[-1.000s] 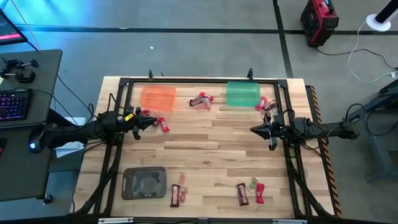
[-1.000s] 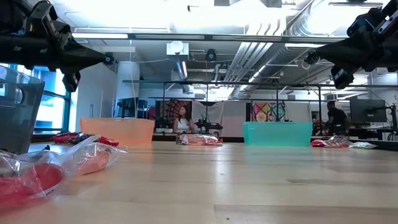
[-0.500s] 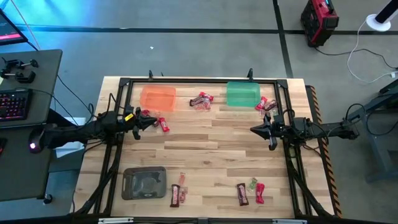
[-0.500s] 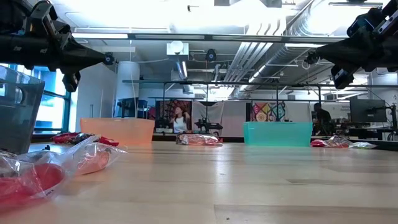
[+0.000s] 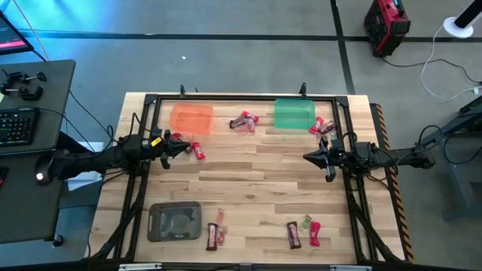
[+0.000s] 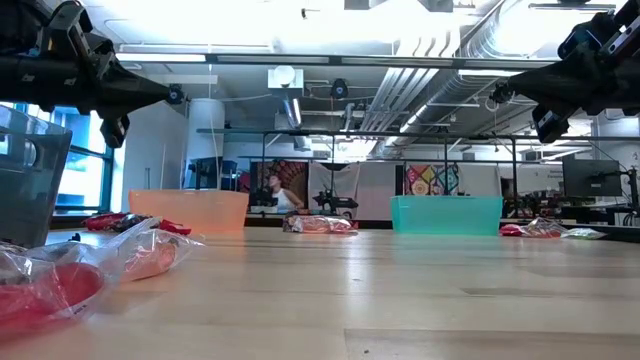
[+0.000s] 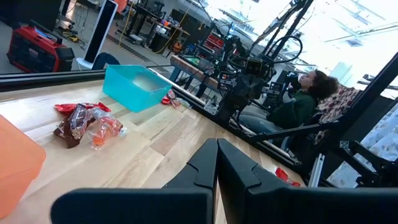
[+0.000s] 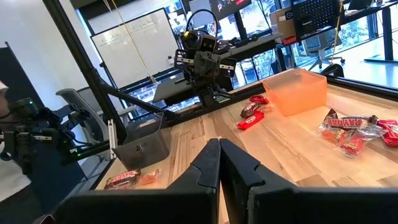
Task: Sort candy by brand, put in halloween buckets
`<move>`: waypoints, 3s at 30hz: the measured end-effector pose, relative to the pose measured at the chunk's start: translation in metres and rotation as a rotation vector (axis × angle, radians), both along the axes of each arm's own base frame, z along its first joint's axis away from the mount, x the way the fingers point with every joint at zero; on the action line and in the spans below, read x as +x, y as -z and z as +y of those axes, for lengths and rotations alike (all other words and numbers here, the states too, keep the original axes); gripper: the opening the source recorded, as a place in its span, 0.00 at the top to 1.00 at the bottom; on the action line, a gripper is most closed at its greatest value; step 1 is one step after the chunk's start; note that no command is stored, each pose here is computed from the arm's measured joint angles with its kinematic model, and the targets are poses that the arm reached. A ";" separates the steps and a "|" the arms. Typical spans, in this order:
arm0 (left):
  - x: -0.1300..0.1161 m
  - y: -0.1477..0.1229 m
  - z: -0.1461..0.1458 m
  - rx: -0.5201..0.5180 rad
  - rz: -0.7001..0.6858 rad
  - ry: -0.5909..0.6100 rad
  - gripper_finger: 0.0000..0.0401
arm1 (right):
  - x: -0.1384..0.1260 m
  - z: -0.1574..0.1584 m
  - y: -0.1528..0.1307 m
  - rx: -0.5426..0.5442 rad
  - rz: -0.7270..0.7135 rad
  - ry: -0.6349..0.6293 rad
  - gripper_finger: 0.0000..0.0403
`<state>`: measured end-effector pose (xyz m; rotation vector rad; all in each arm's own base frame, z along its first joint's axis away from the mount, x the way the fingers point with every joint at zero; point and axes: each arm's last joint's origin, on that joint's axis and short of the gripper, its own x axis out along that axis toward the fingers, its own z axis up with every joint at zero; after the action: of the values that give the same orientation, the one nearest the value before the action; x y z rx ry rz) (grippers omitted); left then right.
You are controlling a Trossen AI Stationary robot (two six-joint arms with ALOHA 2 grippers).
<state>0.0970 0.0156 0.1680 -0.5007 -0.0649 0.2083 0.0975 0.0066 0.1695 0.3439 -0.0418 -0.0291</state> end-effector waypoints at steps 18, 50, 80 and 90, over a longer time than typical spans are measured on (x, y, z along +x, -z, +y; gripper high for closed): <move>0.000 0.000 0.000 0.000 0.000 0.000 1.00 | 0.000 -0.002 -0.004 0.008 -0.042 0.068 1.00; 0.000 0.000 0.000 0.001 0.000 0.000 1.00 | 0.075 0.138 -0.029 0.787 1.545 -0.149 0.69; 0.000 0.000 0.000 0.001 0.000 0.000 1.00 | 0.093 0.156 0.033 0.807 1.742 0.108 0.76; 0.000 0.000 0.000 0.000 0.000 0.000 1.00 | 0.092 0.156 0.031 0.800 1.739 0.101 0.88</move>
<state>0.0970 0.0156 0.1681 -0.5005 -0.0652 0.2082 0.1892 0.1622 0.1384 1.0135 1.7169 -0.4432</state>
